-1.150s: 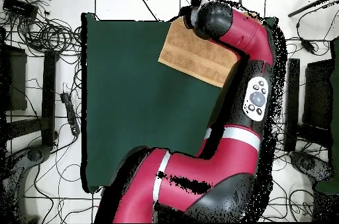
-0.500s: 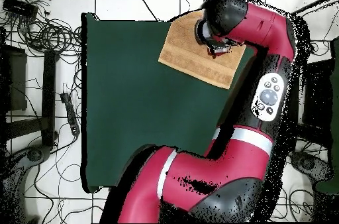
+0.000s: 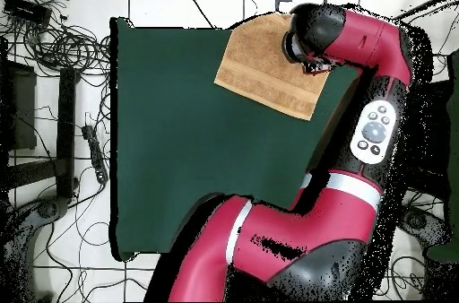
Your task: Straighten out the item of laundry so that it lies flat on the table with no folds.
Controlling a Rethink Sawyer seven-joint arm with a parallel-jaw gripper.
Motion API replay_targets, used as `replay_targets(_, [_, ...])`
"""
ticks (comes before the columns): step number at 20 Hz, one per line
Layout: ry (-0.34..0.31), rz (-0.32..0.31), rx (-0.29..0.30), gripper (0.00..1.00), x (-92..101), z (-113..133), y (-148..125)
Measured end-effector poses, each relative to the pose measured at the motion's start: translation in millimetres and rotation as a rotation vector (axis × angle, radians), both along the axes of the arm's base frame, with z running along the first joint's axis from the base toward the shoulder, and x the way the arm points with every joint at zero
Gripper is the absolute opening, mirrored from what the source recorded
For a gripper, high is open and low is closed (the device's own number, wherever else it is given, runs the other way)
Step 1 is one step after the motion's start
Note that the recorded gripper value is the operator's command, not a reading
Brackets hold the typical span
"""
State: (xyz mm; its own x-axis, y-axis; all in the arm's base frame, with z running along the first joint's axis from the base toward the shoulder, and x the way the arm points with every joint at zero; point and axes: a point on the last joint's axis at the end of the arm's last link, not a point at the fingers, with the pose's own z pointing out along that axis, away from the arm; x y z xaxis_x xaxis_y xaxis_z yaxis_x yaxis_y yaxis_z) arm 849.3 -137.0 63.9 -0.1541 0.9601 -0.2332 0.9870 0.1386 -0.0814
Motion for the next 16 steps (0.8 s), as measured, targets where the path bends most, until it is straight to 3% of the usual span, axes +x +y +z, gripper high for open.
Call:
replay_targets(8, [-0.009, 0.011, -0.008, 1.00, -5.2, -33.9, -3.2])
replay_targets(16, [0.013, 0.000, -0.001, 1.00, -13.3, -37.7, -2.1])
